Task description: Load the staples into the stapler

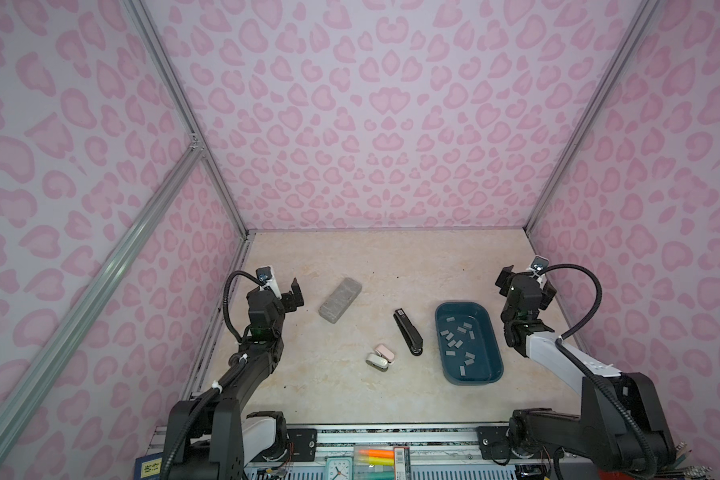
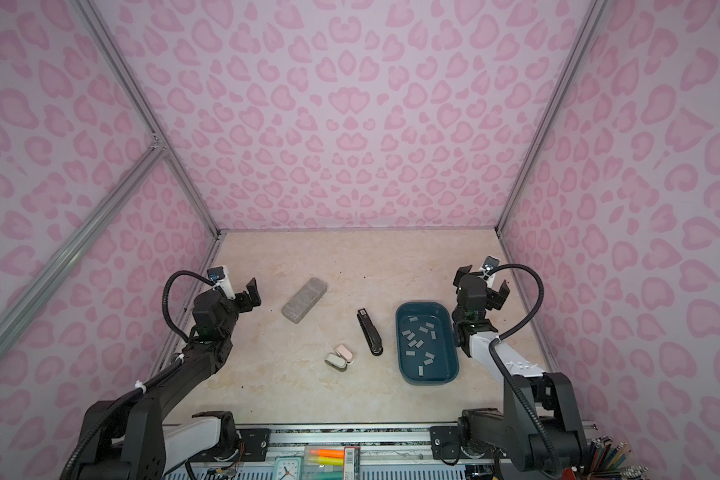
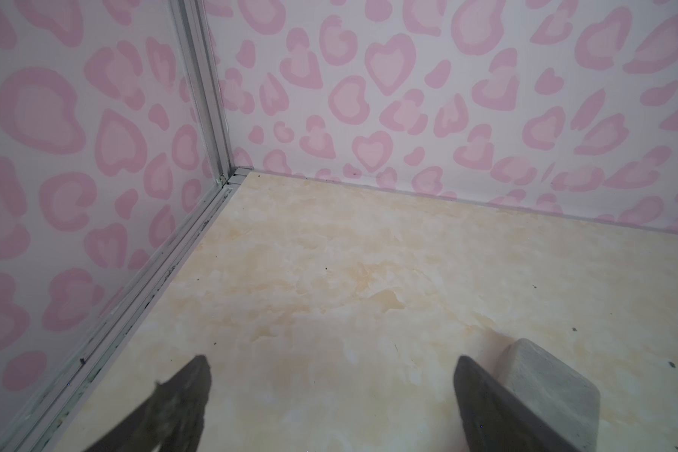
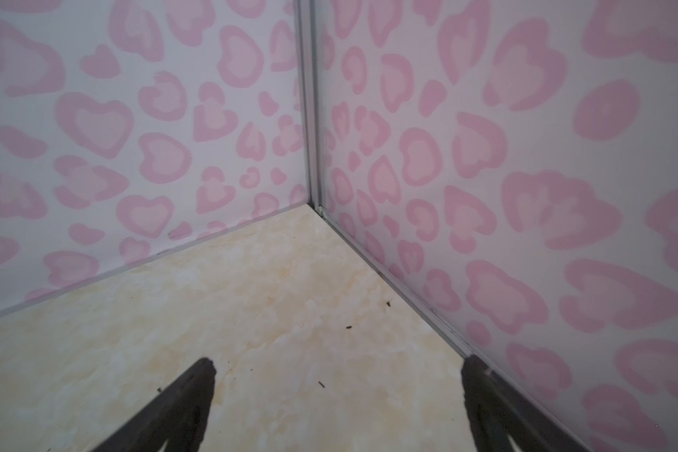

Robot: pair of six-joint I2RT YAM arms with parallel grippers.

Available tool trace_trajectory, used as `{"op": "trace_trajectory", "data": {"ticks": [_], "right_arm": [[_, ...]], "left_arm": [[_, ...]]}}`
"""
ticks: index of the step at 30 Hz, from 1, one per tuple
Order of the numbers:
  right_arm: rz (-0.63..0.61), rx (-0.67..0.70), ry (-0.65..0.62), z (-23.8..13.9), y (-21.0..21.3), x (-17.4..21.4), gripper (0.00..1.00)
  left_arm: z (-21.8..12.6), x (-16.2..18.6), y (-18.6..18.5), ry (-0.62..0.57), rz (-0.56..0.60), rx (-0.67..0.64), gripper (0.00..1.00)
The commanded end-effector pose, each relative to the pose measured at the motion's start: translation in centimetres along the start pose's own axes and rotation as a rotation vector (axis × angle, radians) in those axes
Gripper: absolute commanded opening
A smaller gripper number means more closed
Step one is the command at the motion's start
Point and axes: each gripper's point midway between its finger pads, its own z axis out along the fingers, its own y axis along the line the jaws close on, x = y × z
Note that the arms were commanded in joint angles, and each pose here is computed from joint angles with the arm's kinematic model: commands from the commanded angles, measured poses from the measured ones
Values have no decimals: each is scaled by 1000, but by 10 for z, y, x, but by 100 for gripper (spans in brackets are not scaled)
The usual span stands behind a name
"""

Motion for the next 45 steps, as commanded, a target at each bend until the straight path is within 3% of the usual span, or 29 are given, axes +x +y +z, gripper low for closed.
{"op": "trace_trajectory", "data": {"ticks": [1,3,5,9,14,18,22,26,30,36,37,40,45], "right_arm": [[65,135,169,-12,-33,28,98],[66,-48,240,-14,-8,34,98],[56,-214,225,-21,20,36,98],[26,-273,148,-48,42,14,98],[-23,-448,89,-92,81,4,98],[-52,-625,123,-139,128,-14,95],[-102,-832,190,-196,171,-14,92],[-119,-890,248,-214,185,3,91],[-142,-854,242,-205,189,23,88],[-214,-763,216,-191,182,36,83],[-217,-760,206,-190,182,35,83],[-229,-745,195,-187,182,35,82],[-255,-673,184,-178,171,38,82]], "left_arm": [[-18,4,1,72,-48,-1,98],[-31,-4,4,53,-81,-16,98],[-43,-3,2,60,-64,7,98],[-60,2,-16,20,-13,129,98],[-56,3,4,-12,-88,20,98],[-50,7,-13,44,-86,106,98],[-57,4,-12,0,-93,111,98],[-66,-2,-8,-52,-116,99,98],[-72,-2,22,-119,-193,-56,98],[-67,-12,17,-144,-242,-27,97],[-63,-13,13,-131,-241,-10,99],[-50,-9,-21,-52,-171,164,85],[-37,0,-58,46,-152,330,81]]}}
